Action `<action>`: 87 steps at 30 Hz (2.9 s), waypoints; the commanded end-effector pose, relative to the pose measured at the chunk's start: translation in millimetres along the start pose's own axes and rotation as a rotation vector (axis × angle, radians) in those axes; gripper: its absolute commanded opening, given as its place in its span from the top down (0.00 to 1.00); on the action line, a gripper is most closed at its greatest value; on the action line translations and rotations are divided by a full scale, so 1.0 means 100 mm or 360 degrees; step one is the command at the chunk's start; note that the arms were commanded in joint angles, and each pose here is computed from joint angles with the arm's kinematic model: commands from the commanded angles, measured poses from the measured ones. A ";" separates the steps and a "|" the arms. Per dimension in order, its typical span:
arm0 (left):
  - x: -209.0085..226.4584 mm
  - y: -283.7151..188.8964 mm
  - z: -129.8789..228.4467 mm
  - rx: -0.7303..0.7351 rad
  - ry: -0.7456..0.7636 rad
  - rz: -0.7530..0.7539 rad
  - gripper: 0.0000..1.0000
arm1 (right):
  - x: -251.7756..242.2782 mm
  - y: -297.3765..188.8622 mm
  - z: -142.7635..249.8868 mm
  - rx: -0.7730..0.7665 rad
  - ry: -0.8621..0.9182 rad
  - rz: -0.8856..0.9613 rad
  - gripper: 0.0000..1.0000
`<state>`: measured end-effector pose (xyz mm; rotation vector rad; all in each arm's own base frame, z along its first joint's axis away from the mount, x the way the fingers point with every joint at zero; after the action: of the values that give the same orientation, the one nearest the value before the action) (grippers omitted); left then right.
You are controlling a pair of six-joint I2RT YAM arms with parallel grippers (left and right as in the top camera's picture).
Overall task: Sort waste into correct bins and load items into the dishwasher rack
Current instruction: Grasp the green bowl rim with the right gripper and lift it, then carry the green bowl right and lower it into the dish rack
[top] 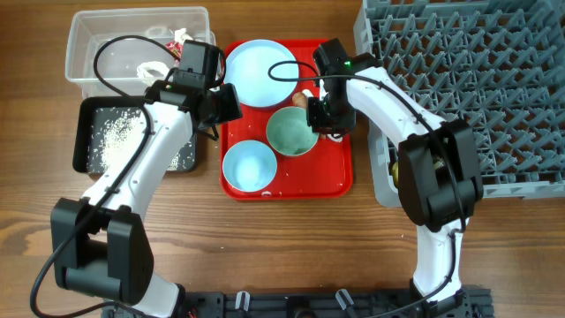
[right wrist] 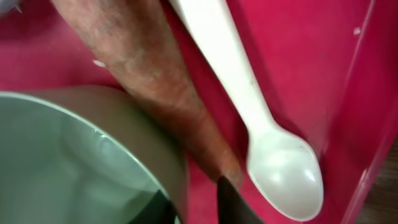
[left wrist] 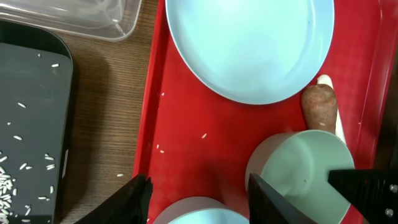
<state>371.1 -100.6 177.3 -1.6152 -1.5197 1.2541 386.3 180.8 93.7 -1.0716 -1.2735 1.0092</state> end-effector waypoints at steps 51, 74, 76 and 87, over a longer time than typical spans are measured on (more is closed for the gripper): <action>0.00 -0.07 -0.05 -0.0050 -0.0026 -0.0016 0.00 | -1.02 -1.19 -1.52 -0.1175 -0.0584 0.2115 0.96; 0.00 -0.07 -0.05 -0.0050 -0.0026 -0.0016 0.00 | -0.43 -1.12 -1.32 -0.1391 -0.0562 0.1744 0.00; 0.00 -0.07 -0.05 -0.0050 -0.0026 -0.0016 0.00 | -0.37 -1.24 -1.28 -0.1458 -0.0531 0.1562 0.00; 0.00 -0.07 -0.05 -0.0049 -0.0026 -0.0015 0.00 | 0.42 -1.34 -0.39 -0.0867 -0.0619 -0.0414 0.00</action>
<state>371.3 -100.4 177.3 -1.6073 -1.5324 1.2692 455.1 149.5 233.0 -1.6587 -1.9605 0.9547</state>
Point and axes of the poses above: each gripper's point midway between its finger pads, its own y axis out along the fingers, its own x axis along the line the jaws close on, z = x × y, the point moved 7 cm from there along -y, back along the fingers, and after that the axes turned 4 degrees about y, right-handed, at the moved point
